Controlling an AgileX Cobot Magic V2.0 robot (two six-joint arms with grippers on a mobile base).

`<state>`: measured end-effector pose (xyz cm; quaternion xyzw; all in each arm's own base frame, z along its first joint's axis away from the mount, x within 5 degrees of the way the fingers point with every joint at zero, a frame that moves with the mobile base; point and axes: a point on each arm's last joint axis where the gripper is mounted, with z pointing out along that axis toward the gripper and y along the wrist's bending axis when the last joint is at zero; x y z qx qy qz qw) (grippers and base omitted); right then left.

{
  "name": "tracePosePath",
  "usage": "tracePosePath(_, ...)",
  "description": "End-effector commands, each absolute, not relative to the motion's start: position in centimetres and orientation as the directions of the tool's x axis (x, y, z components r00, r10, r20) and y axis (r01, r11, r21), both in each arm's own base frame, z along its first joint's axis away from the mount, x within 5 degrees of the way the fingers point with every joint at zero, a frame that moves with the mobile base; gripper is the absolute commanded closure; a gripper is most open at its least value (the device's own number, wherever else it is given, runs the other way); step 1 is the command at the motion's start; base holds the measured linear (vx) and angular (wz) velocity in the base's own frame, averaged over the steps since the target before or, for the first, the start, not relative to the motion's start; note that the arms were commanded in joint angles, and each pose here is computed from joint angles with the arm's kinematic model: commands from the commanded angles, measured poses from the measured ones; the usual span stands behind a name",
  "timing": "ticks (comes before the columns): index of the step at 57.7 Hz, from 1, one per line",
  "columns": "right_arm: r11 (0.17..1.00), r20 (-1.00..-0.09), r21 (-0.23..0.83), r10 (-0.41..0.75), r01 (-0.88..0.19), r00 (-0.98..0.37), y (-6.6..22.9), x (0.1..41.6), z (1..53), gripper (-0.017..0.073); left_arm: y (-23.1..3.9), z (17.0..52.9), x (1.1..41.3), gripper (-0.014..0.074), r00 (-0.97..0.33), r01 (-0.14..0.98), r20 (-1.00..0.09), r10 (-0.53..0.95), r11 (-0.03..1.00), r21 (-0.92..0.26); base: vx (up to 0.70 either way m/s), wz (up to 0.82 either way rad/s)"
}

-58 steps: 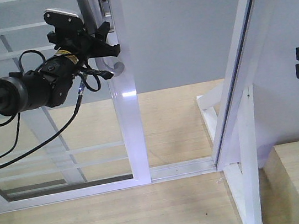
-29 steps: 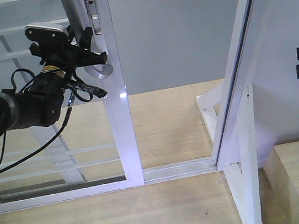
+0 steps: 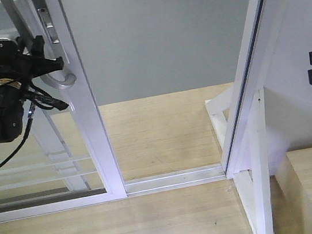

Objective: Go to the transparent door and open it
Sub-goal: 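Slide the door further open with the left gripper holding the handle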

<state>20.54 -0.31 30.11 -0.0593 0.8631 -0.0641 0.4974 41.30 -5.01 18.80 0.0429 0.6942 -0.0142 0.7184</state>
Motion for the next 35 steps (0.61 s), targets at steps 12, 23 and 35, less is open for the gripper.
tracePosePath(12, 0.982, -0.897, -0.182, -0.184, -0.043, -0.401, -0.2, 22.0, 31.2, 0.0012, -6.6, 24.7, 40.0, 0.059, 0.26, 0.245, -0.963, 0.071, 0.96, 0.137, 0.0, 0.01)
tracePosePath(23, 0.982, -0.912, -0.181, -0.185, -0.046, -0.367, -0.1, 22.2, 31.5, 0.0012, -4.1, 24.2, 37.7, 0.0589, 0.164, 0.065, -0.986, 0.018, 0.997, 0.029, 0.0, 0.01)
tracePosePath(35, 0.982, -0.912, -0.181, -0.185, -0.046, -0.366, -0.1, 22.2, 31.5, 0.0012, -1.7, 23.4, 33.4, 0.058, 0.151, -0.141, -0.981, 0.119, 0.985, 0.098, 0.0, -0.01)
